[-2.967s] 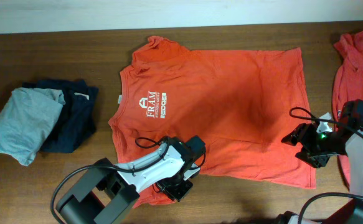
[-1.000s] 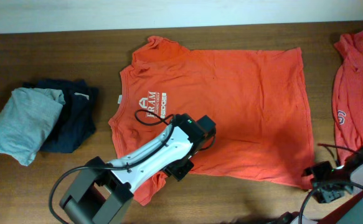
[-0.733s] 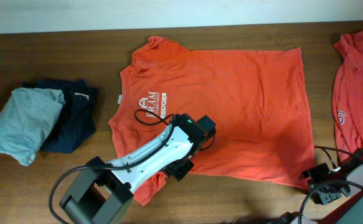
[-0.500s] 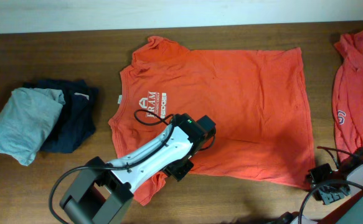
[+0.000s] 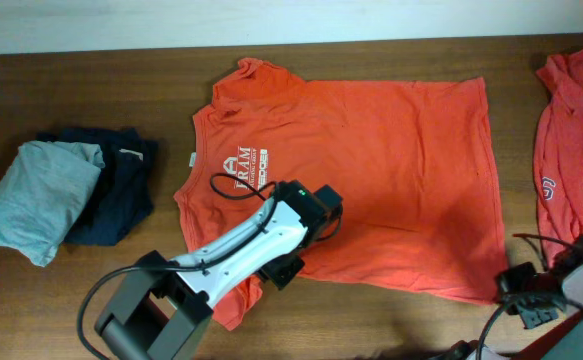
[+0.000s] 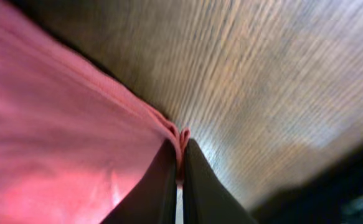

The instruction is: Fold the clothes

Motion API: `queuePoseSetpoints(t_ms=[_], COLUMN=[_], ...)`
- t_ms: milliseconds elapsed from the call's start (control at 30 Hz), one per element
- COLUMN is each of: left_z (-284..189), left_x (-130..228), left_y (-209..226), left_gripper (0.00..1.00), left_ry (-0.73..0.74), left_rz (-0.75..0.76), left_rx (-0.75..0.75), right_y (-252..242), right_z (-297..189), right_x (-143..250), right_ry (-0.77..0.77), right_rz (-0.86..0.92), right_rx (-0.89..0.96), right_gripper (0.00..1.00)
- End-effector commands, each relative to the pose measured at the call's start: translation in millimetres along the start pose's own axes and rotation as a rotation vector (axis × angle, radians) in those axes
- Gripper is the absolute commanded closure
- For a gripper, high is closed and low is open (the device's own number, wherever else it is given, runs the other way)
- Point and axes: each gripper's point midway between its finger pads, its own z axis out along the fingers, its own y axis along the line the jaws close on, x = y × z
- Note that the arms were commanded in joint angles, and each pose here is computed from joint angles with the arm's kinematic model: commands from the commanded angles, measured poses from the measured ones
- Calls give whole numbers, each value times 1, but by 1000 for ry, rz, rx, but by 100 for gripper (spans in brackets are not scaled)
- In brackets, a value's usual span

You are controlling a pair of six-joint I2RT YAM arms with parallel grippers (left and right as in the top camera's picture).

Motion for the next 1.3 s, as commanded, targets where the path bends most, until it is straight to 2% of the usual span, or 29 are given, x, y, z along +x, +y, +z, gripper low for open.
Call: queuePoseSetpoints(t_ms=[0,167,333,567,800,1067,1267], left_z=[1,5,5,-22,-59,-68,-78], left_x=[0,7,13,17,-1,-21,-42], left_y=[17,37,49,68,82,98,112], left_gripper=[99,99,99,99,99,100,100], left_ry=[11,42,52,-56,-213,-300,-388], left_rz=[-102,-199,-244,-269,-209,-154,-106], left_rx=[-6,16,29,-32,-65,-151,-223], right_y=[10,17,16,22,47,69,95], right_z=[-38,-60,-60,-63,-76,-83,-88], right_x=[-25,-35,-35,-32,-25,-22,-27], right_ry=[-127,-204,-205,-191,-152,-136,-185], right_rz=[-5,-9,-9,-24,-115,-138,-220], right_rx=[-24,-59,-56,-80,-212,-333,-393], right_gripper=[96,96,95,96,96,96,96])
